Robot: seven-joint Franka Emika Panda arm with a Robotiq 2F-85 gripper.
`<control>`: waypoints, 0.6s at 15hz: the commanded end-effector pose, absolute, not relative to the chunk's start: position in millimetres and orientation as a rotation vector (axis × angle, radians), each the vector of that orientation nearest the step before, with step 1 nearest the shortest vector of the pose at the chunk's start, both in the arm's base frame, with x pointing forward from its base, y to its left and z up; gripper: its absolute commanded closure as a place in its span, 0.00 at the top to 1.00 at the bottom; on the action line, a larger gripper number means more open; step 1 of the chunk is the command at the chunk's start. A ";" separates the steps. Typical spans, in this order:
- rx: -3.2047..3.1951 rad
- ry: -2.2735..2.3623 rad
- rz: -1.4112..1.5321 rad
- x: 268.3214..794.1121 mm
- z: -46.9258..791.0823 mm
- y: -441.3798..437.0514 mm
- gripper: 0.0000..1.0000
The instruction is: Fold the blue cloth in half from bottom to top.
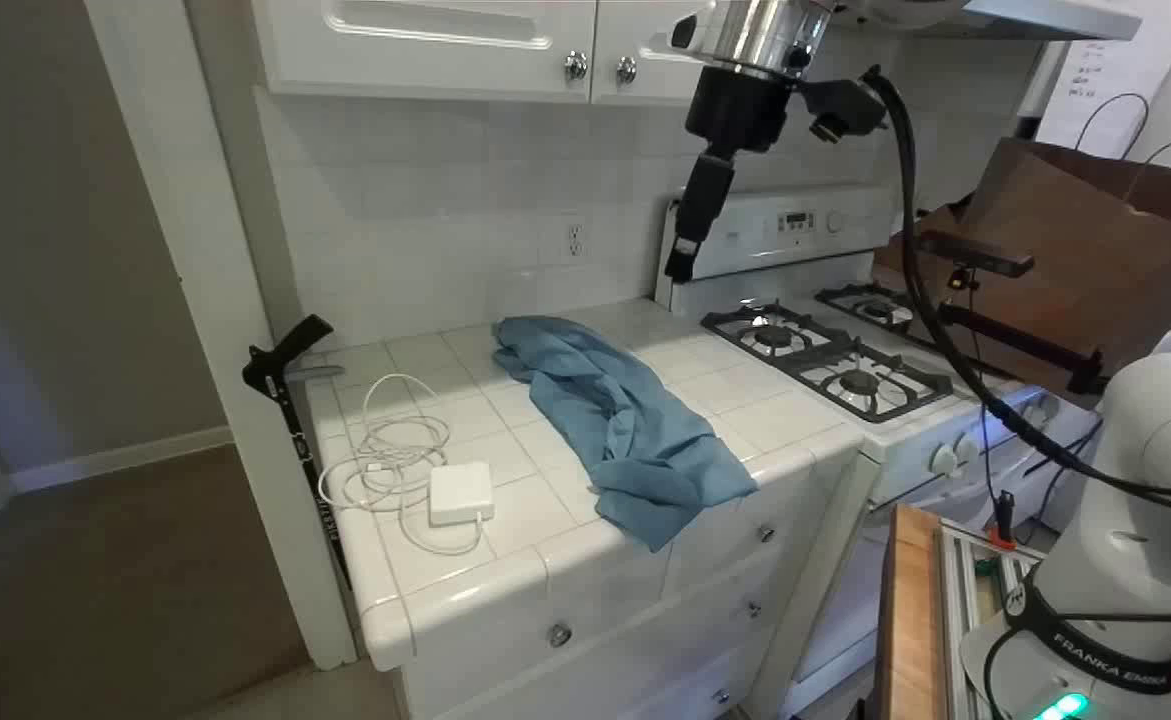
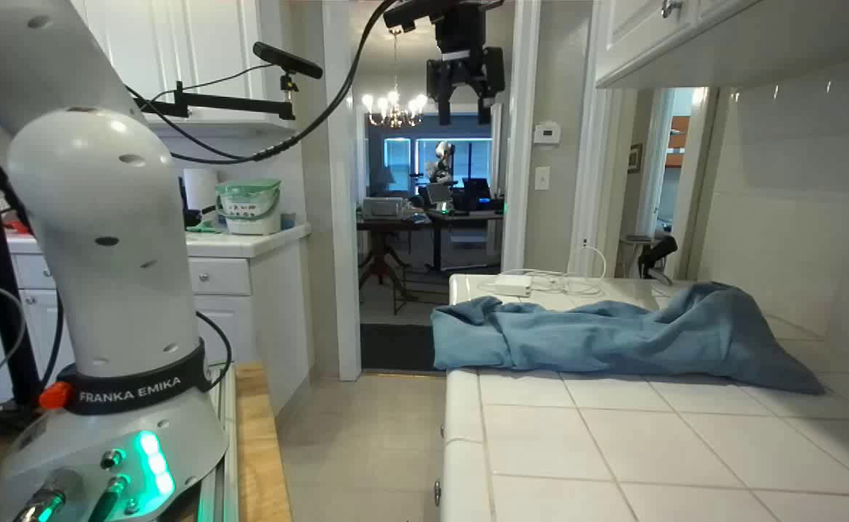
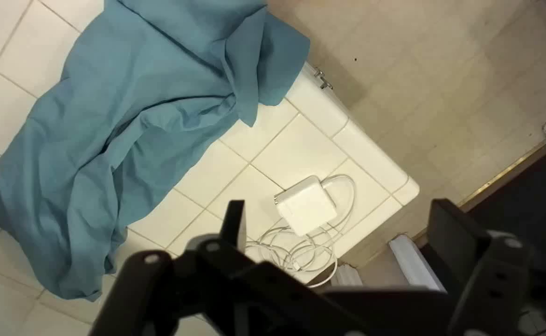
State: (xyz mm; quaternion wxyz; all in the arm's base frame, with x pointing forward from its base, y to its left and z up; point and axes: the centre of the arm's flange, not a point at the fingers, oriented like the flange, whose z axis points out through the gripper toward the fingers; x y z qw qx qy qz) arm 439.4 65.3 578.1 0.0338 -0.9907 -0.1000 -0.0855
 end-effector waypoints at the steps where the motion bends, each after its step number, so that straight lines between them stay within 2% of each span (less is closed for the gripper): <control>1: -3.047 -0.308 -0.263 439.4 578.1 65.3 1.00; 6: -3.047 -0.308 -0.263 439.4 578.2 65.3 1.00; 9: -3.040 -0.578 -0.206 429.5 562.1 74.6 1.00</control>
